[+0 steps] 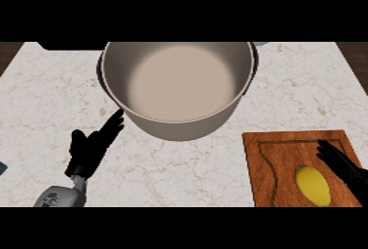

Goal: Pick the lemon from the cutting board and place it in the pot

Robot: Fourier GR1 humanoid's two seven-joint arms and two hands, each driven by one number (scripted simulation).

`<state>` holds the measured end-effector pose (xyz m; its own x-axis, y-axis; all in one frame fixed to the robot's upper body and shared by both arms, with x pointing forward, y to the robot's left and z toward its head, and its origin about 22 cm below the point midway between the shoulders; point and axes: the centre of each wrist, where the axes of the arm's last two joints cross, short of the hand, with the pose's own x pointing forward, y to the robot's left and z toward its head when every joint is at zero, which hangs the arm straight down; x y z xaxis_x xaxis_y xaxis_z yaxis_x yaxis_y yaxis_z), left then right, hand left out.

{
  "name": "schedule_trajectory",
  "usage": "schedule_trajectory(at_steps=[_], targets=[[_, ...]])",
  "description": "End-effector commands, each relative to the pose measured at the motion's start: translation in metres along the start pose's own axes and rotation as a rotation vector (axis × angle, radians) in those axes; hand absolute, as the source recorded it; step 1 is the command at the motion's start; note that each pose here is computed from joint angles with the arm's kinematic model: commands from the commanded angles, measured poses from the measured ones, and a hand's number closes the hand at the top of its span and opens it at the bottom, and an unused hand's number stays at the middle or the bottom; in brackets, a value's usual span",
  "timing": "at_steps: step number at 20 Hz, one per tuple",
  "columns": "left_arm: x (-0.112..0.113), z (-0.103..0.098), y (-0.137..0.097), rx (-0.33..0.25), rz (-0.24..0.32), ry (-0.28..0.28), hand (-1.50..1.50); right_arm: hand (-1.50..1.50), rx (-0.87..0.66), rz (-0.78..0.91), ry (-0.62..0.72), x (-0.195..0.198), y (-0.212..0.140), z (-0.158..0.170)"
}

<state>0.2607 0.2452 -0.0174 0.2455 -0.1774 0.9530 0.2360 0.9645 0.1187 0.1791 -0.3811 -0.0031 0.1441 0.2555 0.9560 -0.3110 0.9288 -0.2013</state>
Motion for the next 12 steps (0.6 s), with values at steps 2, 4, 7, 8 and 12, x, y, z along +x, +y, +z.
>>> schedule_trajectory(at_steps=[2, 4, 7, 8, 12], targets=[[-0.022, 0.001, -0.011, -0.015, 0.006, 0.026, 0.0, -1.5, 0.035, -0.078, 0.041, -0.034, 0.016, -0.011], [-0.005, -0.001, -0.001, -0.014, -0.007, 0.017, 0.0, -1.5, 0.032, -0.095, 0.023, -0.017, 0.003, -0.028], [-0.016, 0.003, -0.004, -0.002, 0.002, 0.022, 0.0, 1.5, 0.04, -0.054, -0.003, -0.048, 0.025, -0.031], [-0.005, 0.003, 0.001, 0.013, 0.006, 0.002, 0.0, 1.5, 0.089, 0.13, -0.045, -0.033, 0.026, -0.016], [-0.005, 0.0, 0.011, -0.003, 0.006, 0.016, 0.0, 1.5, 0.074, -0.013, -0.056, -0.065, 0.038, -0.012]])
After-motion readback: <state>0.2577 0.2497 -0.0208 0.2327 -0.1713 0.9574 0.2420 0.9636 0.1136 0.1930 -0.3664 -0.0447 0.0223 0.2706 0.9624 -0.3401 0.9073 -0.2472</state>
